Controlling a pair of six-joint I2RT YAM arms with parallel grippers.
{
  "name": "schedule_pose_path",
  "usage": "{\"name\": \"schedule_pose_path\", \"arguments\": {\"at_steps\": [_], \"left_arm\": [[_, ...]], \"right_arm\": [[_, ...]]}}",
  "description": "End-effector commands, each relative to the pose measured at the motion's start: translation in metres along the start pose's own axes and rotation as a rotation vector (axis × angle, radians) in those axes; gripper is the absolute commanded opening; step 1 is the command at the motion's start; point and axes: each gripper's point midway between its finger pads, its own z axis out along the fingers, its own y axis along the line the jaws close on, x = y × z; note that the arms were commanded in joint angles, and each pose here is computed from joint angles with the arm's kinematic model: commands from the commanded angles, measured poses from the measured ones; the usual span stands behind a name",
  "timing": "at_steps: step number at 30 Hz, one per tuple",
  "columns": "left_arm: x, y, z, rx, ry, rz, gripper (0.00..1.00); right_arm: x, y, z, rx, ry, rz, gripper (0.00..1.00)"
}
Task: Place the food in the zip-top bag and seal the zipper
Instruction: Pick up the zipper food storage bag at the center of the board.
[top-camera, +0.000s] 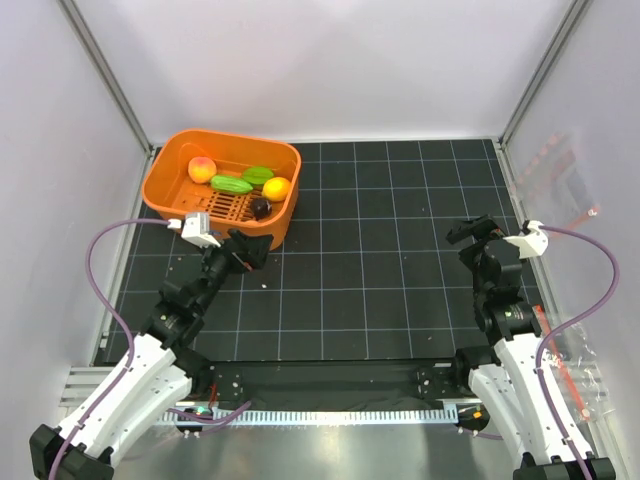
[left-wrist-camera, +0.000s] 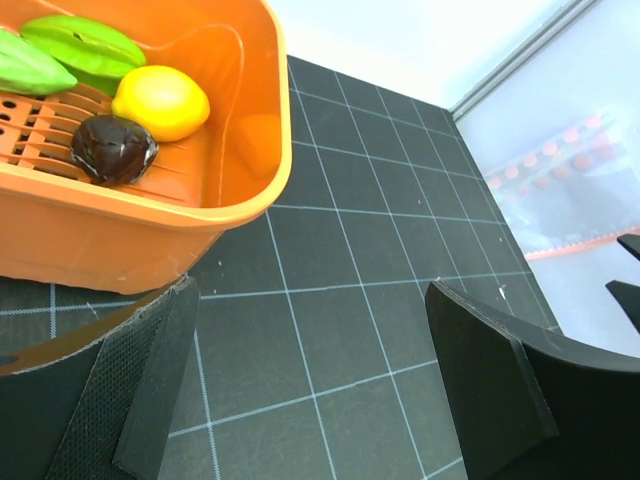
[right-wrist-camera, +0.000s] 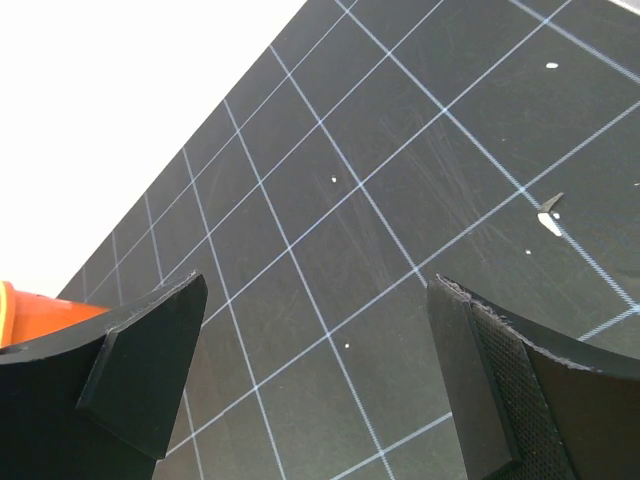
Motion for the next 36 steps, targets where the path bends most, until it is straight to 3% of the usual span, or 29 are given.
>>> {"name": "schedule_pose_path", "arguments": {"at_steps": [1, 9, 16, 20, 23, 30, 36], "left_arm": [[-0.012, -0.015, -0.001, 0.055, -0.023, 0.010, 1.00], [-0.015, -0.025, -0.003, 0.092, -0.017, -0.015, 1.00], [-0.016, -0.027, -0.005, 0.095, -0.008, -0.042, 1.00], [-0.014, -0.026, -0.005, 0.090, -0.003, -0.043, 1.00], [-0.012, -0.024, -0.003, 0.081, 0.003, -0.044, 1.00], [-0.006, -0.025, 0.000, 0.084, 0.030, -0.055, 1.00], [-0.004, -0.028, -0.001, 0.098, 0.038, -0.068, 1.00]], "right_arm": [[-0.021, 0.005, -0.002, 0.001, -0.071, -0.034, 1.00], [-0.043, -0.005, 0.018, 0.141, -0.126, -0.223, 1.00], [-0.068, -0.028, 0.048, 0.435, -0.198, -0.349, 1.00], [-0.075, -0.048, 0.071, 0.614, -0.173, -0.435, 1.00], [-0.091, -0.067, 0.082, 0.673, -0.156, -0.386, 1.00], [-0.092, -0.093, 0.112, 0.555, -0.141, -0.340, 1.00], [-0.106, -0.118, 0.119, 0.676, -0.271, -0.345, 1.00]]}}
